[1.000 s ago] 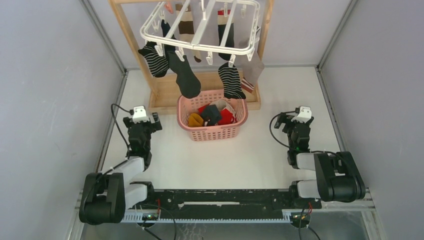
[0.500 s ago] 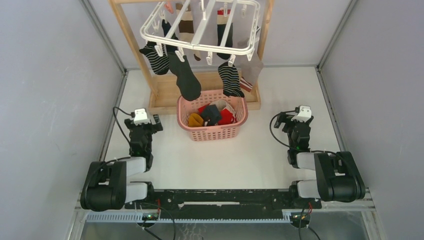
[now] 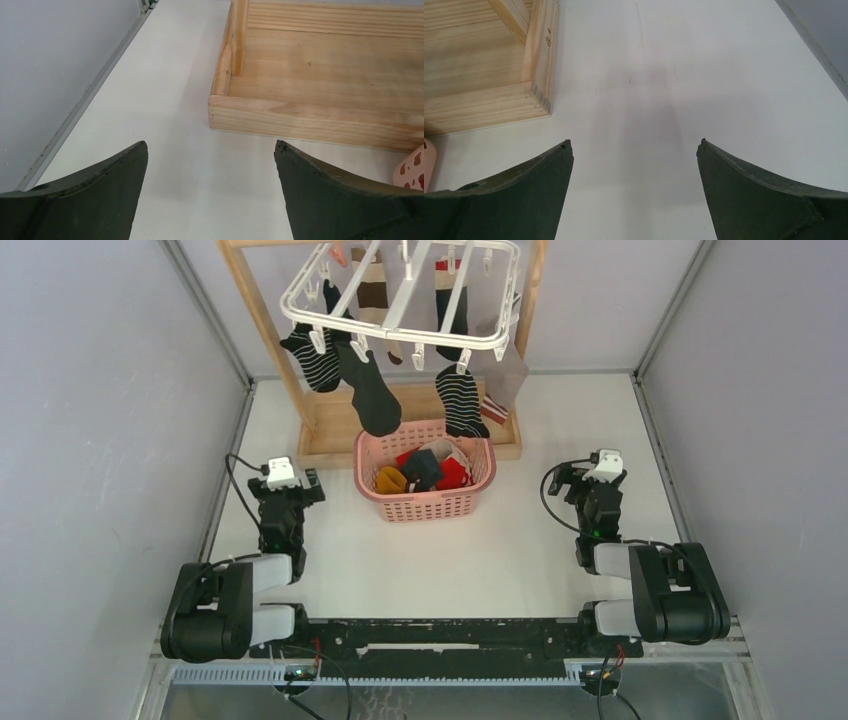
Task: Remove the socks clipped to the hanger
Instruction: Reset both arms
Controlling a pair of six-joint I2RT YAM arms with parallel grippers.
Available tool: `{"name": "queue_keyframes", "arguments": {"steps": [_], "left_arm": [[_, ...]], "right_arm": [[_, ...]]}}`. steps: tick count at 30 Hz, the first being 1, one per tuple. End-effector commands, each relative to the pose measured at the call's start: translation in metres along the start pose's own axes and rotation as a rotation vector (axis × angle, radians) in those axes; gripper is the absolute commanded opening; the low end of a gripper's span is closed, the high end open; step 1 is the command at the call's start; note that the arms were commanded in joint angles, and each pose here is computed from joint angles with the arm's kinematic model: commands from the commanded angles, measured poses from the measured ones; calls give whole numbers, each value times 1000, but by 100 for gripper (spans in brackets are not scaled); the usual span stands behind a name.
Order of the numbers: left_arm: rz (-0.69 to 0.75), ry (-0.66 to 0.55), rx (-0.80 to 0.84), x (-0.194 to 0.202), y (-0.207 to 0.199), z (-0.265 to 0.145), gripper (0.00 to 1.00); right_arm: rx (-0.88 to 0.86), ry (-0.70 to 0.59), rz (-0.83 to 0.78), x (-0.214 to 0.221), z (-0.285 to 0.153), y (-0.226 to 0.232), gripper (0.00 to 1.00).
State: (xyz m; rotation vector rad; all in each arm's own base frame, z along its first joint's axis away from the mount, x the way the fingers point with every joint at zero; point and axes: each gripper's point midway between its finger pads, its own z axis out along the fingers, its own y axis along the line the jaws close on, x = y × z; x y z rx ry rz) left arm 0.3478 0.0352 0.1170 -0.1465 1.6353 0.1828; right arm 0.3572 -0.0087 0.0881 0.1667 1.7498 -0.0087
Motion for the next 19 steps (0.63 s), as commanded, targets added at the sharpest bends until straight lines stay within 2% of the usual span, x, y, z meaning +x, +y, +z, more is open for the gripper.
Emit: {"name": "queue_keyframes", "arguments": {"steps": [1,19], "left_arm": [[-22,-64,-22,-19,4,5,100],[-22,-64,-21,-19,4,5,100]], "right_arm": [[-13,-46,5,-17,7,3,100],[-19,-41,6,-16,8,4,100]]}}
